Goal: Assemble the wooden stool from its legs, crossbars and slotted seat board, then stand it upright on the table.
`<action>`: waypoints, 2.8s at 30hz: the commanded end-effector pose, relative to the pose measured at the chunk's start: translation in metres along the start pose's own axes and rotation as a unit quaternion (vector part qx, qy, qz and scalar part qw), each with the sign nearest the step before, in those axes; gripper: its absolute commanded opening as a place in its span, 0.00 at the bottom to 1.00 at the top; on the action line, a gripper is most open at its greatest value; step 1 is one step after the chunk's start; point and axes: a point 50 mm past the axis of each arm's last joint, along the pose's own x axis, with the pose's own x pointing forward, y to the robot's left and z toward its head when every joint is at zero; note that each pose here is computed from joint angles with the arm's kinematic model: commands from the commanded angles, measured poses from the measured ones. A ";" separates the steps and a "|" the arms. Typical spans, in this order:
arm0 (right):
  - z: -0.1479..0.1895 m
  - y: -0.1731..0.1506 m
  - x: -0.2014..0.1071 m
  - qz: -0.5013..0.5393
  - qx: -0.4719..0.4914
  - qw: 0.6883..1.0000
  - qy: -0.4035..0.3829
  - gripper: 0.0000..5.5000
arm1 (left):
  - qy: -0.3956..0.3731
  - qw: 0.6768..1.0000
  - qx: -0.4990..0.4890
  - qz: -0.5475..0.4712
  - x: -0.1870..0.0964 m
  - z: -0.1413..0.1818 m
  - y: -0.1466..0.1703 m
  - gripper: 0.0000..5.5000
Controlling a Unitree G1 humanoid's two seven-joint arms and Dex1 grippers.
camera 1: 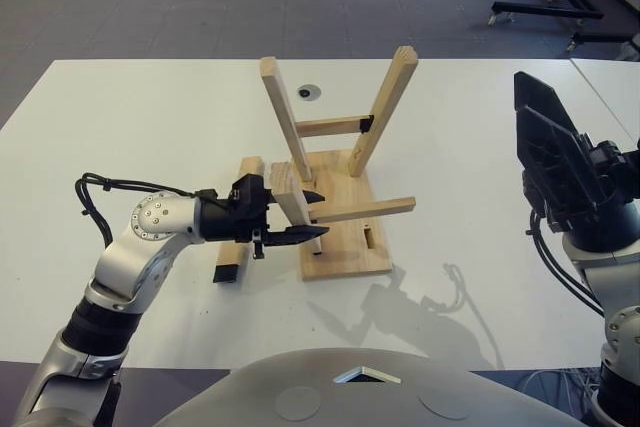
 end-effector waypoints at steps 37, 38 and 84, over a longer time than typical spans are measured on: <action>0.003 -0.005 0.002 -0.004 0.027 1.000 0.015 0.94 | 0.038 0.998 0.033 0.030 -0.024 0.002 -0.007 0.98; 0.003 -0.006 0.002 -0.004 0.028 0.999 0.017 0.94 | 0.039 0.999 0.029 0.025 -0.024 0.003 -0.009 0.98; -0.012 0.009 0.005 -0.025 0.064 0.997 0.032 0.94 | 0.312 0.807 -0.184 0.467 -0.070 -0.083 -0.044 0.89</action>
